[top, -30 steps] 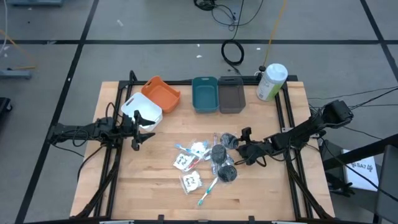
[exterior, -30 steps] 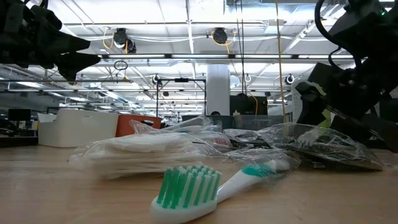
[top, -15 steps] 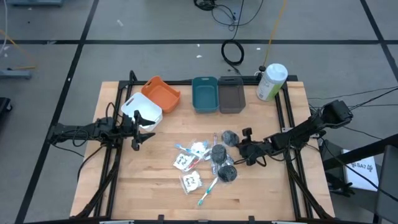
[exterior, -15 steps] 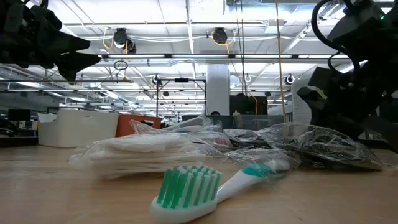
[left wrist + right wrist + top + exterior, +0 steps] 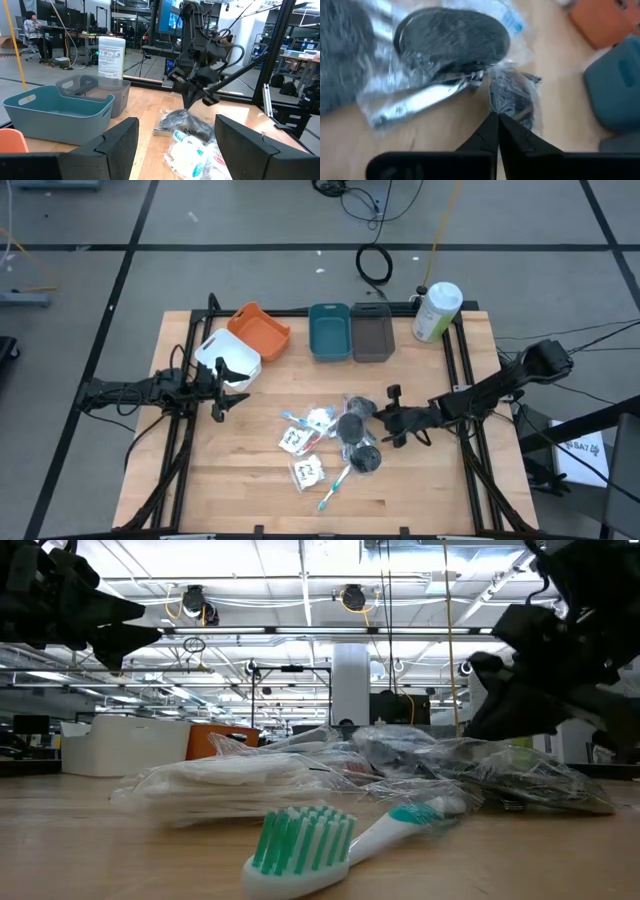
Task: Pick & Place Travel size toiletries
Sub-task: Put the top black hairbrush into the orange bin
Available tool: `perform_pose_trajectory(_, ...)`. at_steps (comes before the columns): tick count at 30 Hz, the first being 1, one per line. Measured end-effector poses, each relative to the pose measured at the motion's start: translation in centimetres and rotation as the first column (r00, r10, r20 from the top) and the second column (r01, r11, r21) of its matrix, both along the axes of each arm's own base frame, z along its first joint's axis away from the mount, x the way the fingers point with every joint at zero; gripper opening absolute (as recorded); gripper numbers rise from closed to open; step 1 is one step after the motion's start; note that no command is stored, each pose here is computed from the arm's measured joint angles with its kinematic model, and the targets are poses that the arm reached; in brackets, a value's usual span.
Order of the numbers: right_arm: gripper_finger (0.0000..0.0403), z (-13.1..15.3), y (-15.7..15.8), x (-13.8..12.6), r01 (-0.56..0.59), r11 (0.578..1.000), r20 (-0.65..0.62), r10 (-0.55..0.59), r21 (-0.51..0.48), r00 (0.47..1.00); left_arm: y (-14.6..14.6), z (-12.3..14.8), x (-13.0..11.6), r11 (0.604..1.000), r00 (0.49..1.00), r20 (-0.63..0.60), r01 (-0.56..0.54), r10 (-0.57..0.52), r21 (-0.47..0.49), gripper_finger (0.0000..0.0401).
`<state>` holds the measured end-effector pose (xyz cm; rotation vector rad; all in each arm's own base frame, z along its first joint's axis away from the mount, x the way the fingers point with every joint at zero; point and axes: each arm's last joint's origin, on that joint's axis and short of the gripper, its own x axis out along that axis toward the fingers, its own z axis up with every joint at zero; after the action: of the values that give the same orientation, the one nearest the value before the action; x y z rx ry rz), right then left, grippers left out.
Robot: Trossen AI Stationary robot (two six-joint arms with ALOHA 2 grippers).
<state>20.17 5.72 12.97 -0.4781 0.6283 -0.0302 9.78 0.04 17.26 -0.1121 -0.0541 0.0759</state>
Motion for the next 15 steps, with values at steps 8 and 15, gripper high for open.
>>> perform_pose_trajectory(8, 0.0, 2.8, -0.3, -0.5, 0.024, 1.0, 0.147, -0.023, -0.002, 0.989, 0.0, 0.0, 0.0, 1.0, 1.0, 0.0, 0.0, 0.0, 0.0, 0.0255)
perform_pose_trajectory(15, 0.0, 5.4, -0.5, -0.7, 0.037, 0.999, 0.32, -0.028, -0.023, 0.947, 0.0, 0.0, 0.0, 1.0, 1.0, 0.001, 0.0, 0.0, 0.0, 0.0255)
